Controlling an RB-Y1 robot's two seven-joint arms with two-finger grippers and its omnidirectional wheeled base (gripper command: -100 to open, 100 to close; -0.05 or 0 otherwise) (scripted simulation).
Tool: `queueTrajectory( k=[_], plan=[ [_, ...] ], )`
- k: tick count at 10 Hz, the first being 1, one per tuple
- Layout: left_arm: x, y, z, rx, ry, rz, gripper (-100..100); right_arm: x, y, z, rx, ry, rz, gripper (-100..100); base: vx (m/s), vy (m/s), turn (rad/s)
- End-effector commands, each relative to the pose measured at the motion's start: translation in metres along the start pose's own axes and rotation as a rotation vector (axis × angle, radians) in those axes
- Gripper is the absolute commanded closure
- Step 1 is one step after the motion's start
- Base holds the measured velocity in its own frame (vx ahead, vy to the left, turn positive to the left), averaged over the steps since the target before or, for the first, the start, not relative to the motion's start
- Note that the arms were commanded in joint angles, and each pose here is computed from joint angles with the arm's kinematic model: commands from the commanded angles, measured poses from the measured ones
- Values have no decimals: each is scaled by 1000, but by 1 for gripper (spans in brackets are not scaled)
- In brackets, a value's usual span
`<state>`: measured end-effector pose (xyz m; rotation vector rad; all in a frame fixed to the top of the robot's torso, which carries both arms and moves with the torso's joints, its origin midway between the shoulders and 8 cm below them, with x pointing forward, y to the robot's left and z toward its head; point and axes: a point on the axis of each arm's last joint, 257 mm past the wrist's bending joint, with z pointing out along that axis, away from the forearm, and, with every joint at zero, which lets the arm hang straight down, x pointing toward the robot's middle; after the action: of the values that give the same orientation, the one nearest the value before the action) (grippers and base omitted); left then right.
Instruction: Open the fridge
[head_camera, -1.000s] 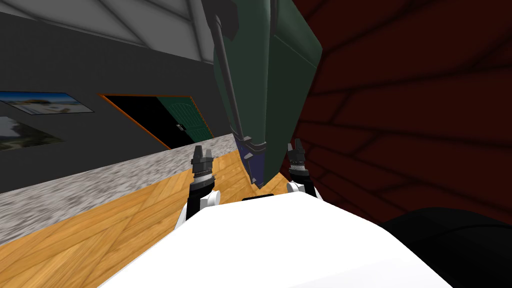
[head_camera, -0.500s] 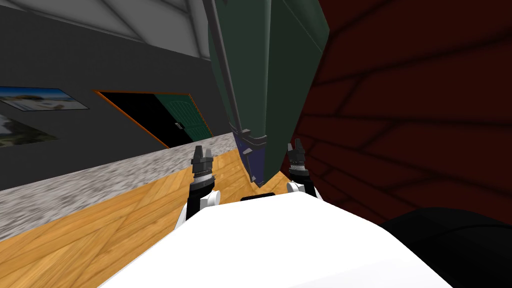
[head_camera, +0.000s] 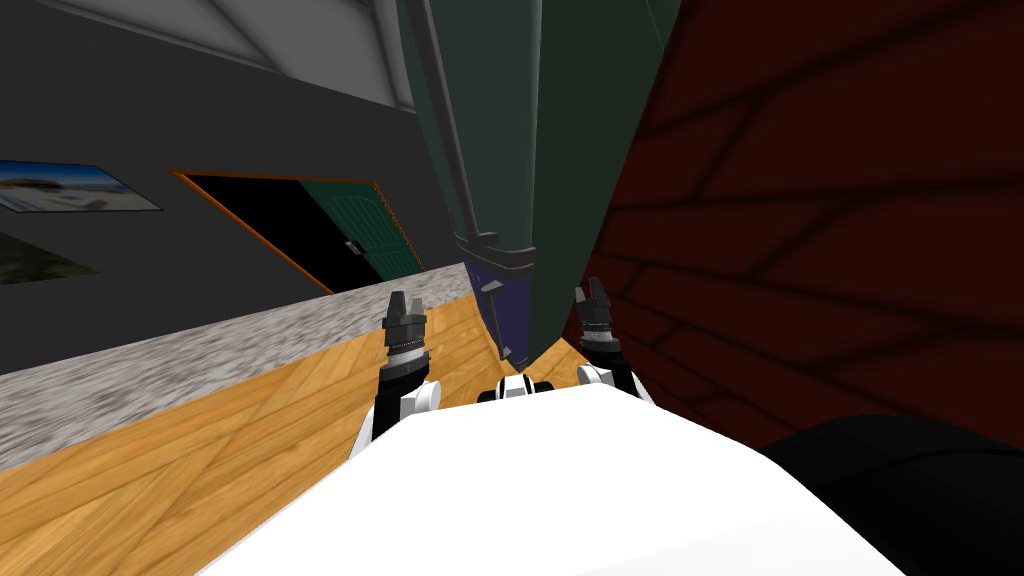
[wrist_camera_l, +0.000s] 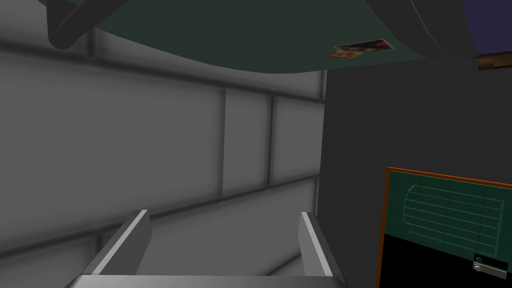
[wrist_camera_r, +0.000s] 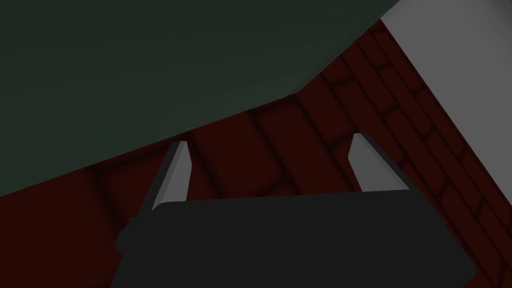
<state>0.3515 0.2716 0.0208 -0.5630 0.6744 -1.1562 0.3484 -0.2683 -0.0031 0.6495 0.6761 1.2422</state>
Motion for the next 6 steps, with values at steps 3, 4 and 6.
queueTrajectory(
  k=[3, 4, 6],
  plan=[
    [0, 0, 0, 0, 0, 0, 0, -4, 8, 0, -25, 119, -178, -100, 38, 50, -39],
    [0, 0, 0, 0, 0, 0, 0, -6, 11, 1, -34, 140, -227, -100, 48, 60, -53],
    [0, 0, 0, 0, 0, 0, 0, -11, 17, 3, -56, 181, -331, -100, 49, 71, -58]
  ],
)
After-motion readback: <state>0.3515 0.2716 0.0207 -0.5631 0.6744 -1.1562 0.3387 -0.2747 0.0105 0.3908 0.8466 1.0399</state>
